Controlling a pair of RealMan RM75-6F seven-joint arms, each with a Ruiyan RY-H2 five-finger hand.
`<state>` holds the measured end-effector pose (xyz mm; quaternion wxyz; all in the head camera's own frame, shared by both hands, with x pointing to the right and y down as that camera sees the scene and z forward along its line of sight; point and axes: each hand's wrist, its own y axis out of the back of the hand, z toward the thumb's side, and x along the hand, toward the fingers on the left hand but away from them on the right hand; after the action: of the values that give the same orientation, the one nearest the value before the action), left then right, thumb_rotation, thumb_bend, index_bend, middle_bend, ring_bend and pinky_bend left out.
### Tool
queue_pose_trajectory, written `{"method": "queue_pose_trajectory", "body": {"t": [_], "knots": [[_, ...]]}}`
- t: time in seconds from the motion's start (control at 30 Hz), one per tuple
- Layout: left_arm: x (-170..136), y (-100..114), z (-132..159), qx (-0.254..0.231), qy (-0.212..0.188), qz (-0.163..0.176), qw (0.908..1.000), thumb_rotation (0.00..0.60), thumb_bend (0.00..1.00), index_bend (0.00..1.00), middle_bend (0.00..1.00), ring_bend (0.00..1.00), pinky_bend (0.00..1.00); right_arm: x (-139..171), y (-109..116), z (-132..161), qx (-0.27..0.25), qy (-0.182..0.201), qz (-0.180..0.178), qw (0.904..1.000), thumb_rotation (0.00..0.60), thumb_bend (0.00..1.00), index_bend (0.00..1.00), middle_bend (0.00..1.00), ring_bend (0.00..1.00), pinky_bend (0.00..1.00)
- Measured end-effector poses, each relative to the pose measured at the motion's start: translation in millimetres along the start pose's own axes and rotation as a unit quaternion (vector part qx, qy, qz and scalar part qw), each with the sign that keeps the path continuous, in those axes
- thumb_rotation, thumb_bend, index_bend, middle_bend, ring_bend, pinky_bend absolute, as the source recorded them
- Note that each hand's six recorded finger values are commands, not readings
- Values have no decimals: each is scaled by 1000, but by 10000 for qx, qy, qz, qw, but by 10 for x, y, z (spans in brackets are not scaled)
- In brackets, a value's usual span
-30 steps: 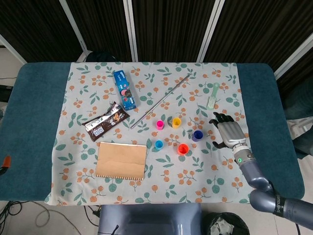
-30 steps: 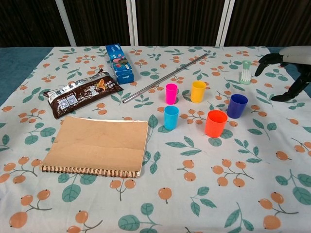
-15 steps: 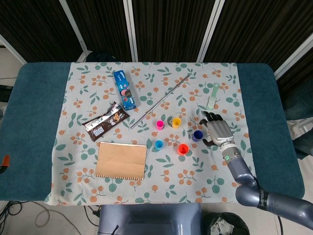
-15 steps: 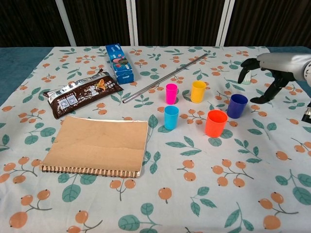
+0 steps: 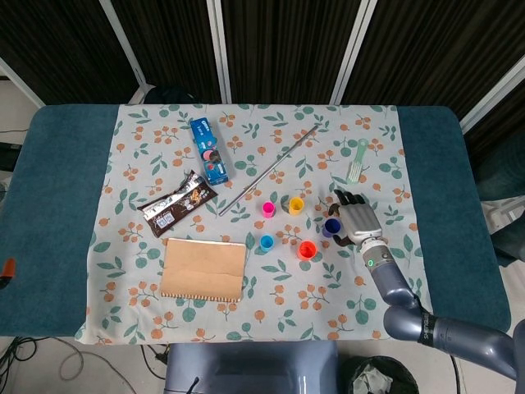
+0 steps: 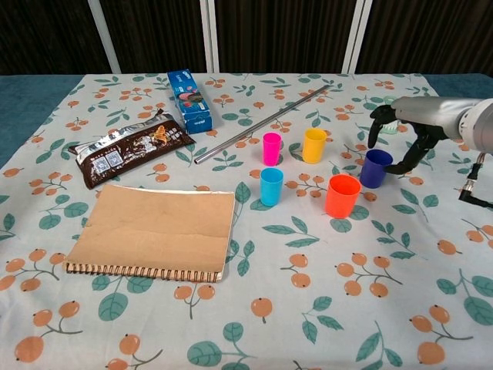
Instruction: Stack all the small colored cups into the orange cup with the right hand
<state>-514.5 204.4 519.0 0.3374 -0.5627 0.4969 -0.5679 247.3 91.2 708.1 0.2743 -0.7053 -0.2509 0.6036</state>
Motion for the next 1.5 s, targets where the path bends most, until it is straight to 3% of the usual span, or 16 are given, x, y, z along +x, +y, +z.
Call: {"method": "queue_pose_trajectory", "body": {"t": [1.2, 1.5], "knots": [[6, 0, -16, 12, 94, 25, 10000, 600, 352, 131, 32, 0, 32, -101, -49, 68, -62, -22, -84, 9999, 600, 391, 456, 0, 57, 119], [2, 2, -17, 6, 107, 21, 9999, 600, 352, 131, 32, 0, 32, -39, 59, 132, -59, 111, -169, 9998, 600, 392, 459, 0, 57, 120]]}}
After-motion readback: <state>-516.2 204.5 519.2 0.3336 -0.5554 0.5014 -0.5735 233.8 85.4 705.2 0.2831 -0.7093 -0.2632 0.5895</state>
